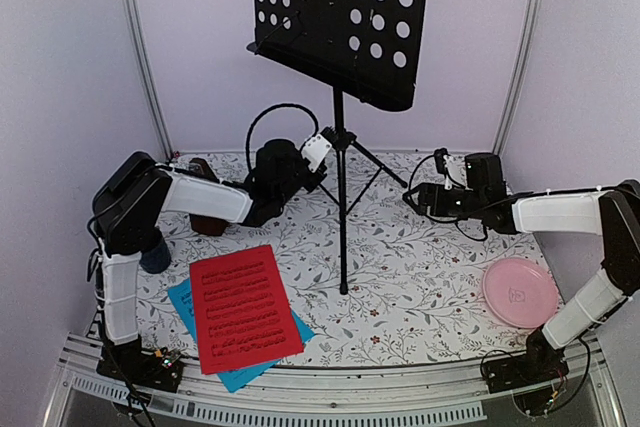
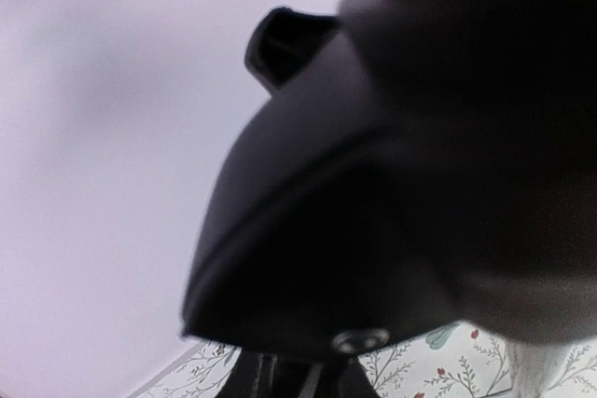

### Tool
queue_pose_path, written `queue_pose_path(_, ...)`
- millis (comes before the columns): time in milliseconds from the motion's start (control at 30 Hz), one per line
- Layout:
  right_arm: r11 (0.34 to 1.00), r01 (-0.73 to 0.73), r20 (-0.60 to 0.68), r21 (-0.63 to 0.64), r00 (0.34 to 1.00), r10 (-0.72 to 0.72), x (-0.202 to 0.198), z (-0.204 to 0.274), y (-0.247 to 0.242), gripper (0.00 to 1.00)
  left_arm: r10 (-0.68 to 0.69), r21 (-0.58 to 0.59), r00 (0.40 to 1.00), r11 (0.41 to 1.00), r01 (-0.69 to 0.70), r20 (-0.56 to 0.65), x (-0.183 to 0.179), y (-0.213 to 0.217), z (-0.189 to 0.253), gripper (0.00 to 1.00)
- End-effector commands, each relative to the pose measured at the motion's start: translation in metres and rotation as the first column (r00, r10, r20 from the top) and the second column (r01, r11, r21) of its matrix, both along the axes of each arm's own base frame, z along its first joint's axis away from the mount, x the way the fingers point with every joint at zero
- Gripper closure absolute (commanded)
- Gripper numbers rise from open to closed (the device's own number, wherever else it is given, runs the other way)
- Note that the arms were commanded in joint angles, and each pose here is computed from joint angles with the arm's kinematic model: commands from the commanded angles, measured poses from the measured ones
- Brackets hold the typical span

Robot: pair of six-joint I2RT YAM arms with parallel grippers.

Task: Set up the instrument practice props

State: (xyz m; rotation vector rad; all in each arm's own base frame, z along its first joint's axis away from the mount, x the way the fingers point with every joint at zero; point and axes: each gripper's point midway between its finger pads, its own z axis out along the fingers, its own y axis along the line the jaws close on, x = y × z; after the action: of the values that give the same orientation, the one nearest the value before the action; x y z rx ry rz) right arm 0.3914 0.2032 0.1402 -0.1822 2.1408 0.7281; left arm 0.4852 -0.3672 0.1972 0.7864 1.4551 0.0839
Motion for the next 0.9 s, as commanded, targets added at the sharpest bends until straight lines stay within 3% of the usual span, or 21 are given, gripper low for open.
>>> queue_pose_path(0,0.989,-0.127,0.076,0.072,0.990,0.121,-0.025,0.032,0.039,0.15,0.259,-0.098,0.954,0.957,-0.274,-0.148,0.000,0.037,-0.024,1.00)
queue_pose_path(267,0.969,-0.194,0.100,0.152,0.978,0.181,-0.062,0.053,0.069,0.11,0.360,-0.030,0.913,0.928,-0.372,-0.189,-0.012,0.019,-0.034,1.00)
queue_pose_path(467,0.966,-0.216,0.120,0.140,0.972,0.200,-0.083,0.057,0.096,0.09,0.376,-0.026,0.896,0.919,-0.393,-0.234,-0.023,0.010,-0.042,1.00)
queue_pose_path(767,0.992,-0.122,0.082,0.032,0.990,0.119,-0.064,0.024,0.095,0.10,0.351,0.003,0.886,0.930,-0.367,-0.304,-0.041,-0.003,-0.052,1.00)
queue_pose_path(867,0.994,-0.105,0.092,0.000,0.990,0.105,-0.056,0.022,0.096,0.11,0.331,0.000,0.883,0.936,-0.351,-0.332,-0.048,-0.005,-0.049,0.95)
